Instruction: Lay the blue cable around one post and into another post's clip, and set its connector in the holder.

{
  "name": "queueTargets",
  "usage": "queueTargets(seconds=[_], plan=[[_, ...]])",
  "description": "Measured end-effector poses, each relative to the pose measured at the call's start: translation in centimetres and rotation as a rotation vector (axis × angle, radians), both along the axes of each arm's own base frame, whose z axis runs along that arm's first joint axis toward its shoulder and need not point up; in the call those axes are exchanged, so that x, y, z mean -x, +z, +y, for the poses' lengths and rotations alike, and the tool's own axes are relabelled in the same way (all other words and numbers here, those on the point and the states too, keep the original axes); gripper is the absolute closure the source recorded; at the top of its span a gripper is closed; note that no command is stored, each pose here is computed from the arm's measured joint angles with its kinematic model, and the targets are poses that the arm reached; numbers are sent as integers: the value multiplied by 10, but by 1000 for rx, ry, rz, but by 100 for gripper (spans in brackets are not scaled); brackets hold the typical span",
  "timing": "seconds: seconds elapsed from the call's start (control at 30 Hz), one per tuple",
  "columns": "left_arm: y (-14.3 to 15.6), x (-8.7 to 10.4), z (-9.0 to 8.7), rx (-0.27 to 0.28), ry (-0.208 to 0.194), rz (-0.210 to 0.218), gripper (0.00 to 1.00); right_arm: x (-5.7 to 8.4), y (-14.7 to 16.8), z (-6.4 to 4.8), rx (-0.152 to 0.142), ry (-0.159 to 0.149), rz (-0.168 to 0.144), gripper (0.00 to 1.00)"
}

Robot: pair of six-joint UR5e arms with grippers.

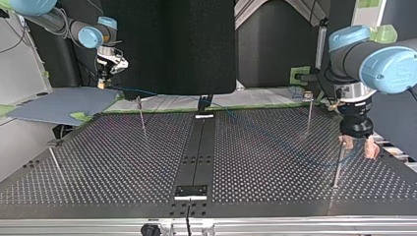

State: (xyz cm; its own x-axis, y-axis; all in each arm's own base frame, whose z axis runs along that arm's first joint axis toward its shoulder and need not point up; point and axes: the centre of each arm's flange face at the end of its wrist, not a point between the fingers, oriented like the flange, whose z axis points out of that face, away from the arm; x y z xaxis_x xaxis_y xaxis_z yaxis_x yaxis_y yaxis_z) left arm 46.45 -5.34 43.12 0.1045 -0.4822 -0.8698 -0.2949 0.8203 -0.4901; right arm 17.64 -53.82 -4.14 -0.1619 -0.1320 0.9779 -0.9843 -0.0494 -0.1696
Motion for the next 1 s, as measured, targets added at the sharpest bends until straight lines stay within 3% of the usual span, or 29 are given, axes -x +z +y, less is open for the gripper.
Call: queueTargets(seconds=[0.37, 1.0], plan=[[2, 16, -8, 9, -29, 0, 0, 0, 0, 0, 0, 0, 0, 100], [17, 57, -29, 14, -102, -53, 0, 0, -1, 1, -6, 1, 0, 100]])
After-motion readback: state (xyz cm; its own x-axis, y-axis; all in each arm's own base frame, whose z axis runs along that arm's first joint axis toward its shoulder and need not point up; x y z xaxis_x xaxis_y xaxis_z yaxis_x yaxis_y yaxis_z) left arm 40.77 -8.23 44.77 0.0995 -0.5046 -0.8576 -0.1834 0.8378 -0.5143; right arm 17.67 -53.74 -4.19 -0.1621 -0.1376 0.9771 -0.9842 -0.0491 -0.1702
